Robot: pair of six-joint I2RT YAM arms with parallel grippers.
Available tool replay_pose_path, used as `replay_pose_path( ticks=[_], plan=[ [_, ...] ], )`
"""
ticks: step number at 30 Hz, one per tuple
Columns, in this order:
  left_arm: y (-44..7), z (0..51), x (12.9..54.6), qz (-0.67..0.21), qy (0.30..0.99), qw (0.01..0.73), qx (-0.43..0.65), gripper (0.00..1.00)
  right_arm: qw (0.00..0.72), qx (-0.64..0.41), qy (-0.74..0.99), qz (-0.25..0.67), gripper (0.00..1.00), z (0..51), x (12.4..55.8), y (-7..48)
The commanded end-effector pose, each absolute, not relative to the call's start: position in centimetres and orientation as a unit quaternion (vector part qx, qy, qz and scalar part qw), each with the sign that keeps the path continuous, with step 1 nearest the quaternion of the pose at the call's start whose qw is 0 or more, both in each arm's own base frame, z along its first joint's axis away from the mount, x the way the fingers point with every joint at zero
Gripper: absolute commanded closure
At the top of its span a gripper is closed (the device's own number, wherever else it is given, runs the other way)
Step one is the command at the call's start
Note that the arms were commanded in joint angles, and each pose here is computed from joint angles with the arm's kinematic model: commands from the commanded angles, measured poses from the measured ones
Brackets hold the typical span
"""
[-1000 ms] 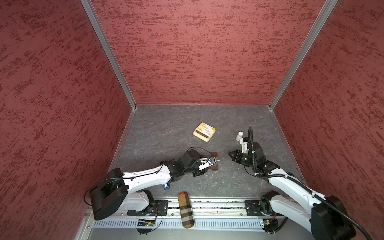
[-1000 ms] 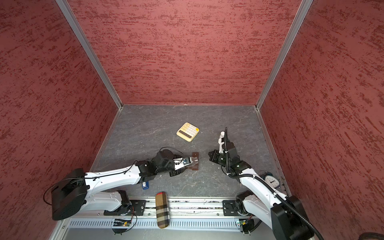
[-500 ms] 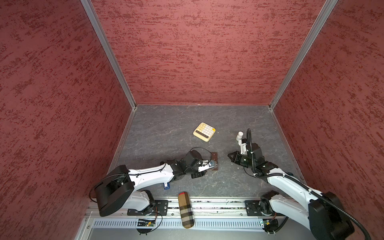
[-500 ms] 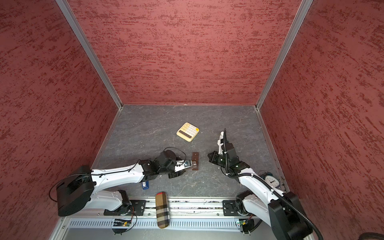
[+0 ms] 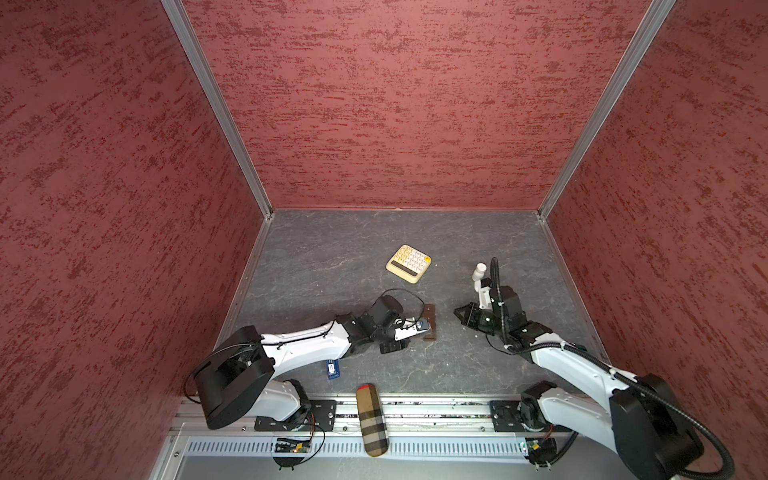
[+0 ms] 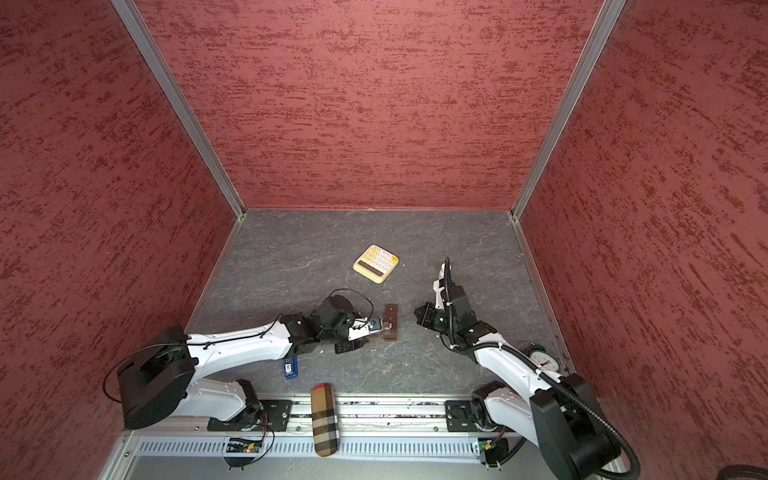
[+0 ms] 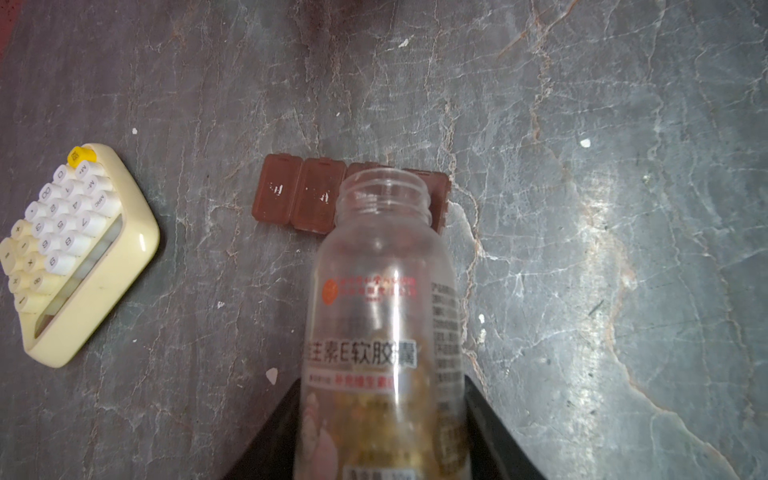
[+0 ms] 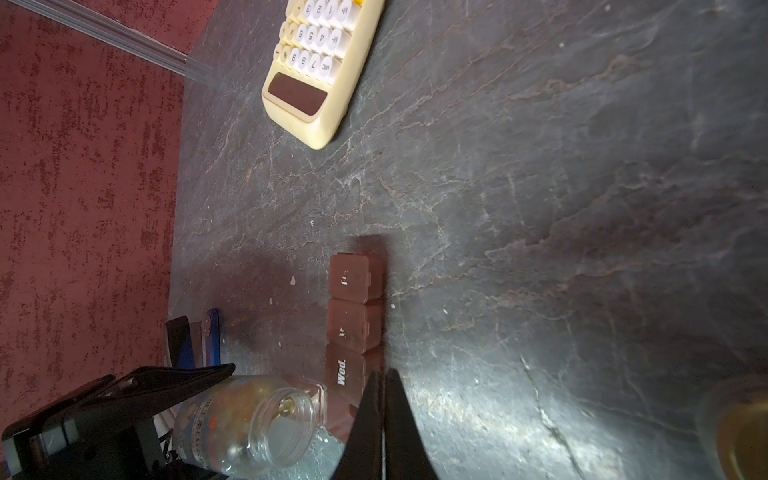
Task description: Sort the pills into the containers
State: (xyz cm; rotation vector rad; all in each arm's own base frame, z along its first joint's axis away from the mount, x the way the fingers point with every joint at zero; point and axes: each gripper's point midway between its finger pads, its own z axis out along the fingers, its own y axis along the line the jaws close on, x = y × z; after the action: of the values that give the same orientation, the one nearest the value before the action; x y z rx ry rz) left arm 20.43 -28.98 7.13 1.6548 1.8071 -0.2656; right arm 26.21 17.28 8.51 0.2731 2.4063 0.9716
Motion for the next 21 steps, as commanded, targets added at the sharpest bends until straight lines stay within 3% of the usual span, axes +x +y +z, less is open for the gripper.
replay_pose_path(
  ticks=[1,14,21],
  plan=[
    [-29.2,7.4,20.3,-0.107,0.685,0.324,0.644,1.00,0.273,0.089,0.882,0.373,0.93,9.1,26.6,17.9],
    [-29.3,6.9,20.0,-0.106,0.683,0.300,0.658,1.00,0.253,0.033,0.874,0.412,1.00,9.3,25.8,19.7],
    [-29.3,6.9,20.1,-0.106,0.679,0.291,0.665,1.00,0.283,-0.022,0.870,0.402,1.00,9.1,23.7,19.1]
  ],
)
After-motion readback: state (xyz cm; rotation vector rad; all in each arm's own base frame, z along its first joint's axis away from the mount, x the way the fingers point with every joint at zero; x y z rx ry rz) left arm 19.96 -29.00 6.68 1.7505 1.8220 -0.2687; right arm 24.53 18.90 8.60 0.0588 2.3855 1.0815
